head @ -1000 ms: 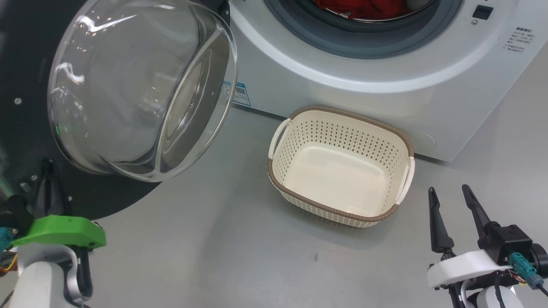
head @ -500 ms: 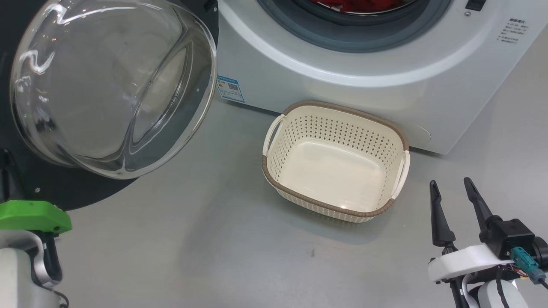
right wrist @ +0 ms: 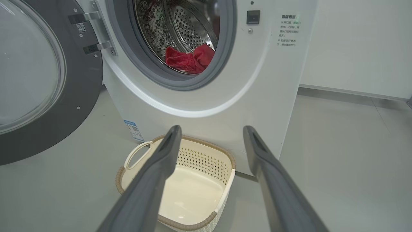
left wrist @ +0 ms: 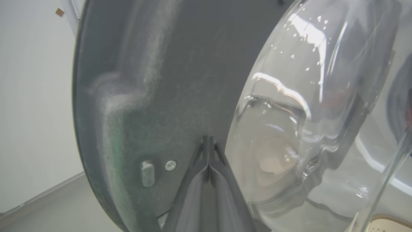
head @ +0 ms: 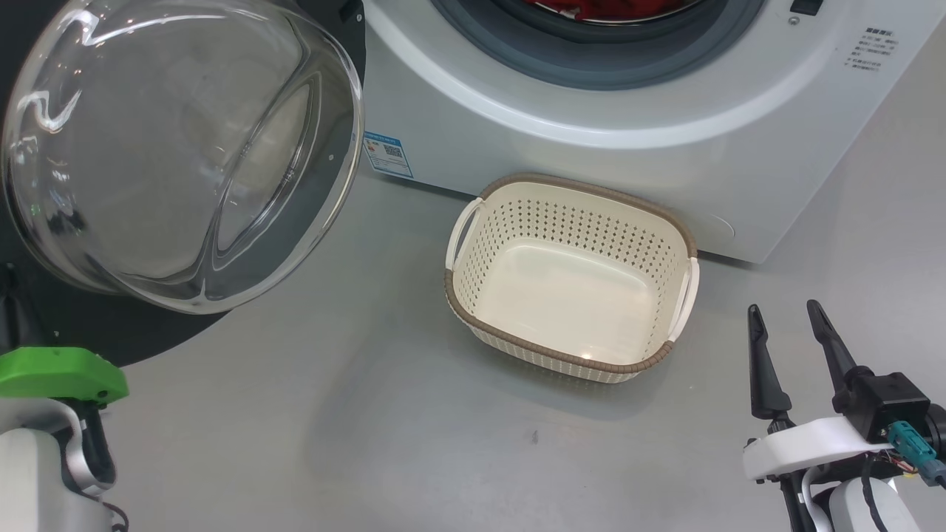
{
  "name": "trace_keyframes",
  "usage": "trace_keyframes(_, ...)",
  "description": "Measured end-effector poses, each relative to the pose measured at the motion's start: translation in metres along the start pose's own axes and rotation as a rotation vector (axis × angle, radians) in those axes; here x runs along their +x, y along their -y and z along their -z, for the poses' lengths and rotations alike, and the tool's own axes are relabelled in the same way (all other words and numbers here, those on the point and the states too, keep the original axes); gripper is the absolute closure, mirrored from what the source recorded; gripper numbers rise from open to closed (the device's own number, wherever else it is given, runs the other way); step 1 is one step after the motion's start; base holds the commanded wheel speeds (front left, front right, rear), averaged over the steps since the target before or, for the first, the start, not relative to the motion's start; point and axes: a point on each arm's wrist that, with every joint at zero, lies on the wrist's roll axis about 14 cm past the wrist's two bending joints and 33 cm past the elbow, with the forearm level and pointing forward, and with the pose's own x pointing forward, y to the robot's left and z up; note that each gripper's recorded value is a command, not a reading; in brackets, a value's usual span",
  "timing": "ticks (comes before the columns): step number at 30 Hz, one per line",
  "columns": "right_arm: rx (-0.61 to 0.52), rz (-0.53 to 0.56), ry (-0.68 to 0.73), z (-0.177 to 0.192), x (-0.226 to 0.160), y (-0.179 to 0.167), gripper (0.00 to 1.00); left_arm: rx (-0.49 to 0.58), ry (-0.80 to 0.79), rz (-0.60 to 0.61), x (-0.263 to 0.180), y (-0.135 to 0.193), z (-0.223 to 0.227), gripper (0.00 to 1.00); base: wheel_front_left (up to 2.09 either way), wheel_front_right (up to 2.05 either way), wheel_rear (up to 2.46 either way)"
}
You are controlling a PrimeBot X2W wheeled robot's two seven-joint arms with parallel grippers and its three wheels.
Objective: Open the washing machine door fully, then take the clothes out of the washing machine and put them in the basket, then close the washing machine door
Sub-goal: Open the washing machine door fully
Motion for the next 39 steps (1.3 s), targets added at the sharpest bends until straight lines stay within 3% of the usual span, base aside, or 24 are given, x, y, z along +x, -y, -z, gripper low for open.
trace_keyframes(20,-0.019,-0.011,0.039,-0.015,-0.002,-0.004,0.00,-0.037,0.073,0.134,-0.037,0.048,-0.010,1.00,0.00,0.00,0.00)
trace_keyframes(32,-0.026,-0.014,0.061,-0.025,-0.012,-0.006,0.00,-0.027,0.026,0.321,-0.074,0.092,0.009,1.00,0.00,0.00,0.00)
trace_keyframes(39,-0.030,0.013,0.076,-0.031,-0.022,0.000,0.00,-0.038,0.004,0.480,-0.090,0.137,0.016,1.00,0.00,0.00,0.00)
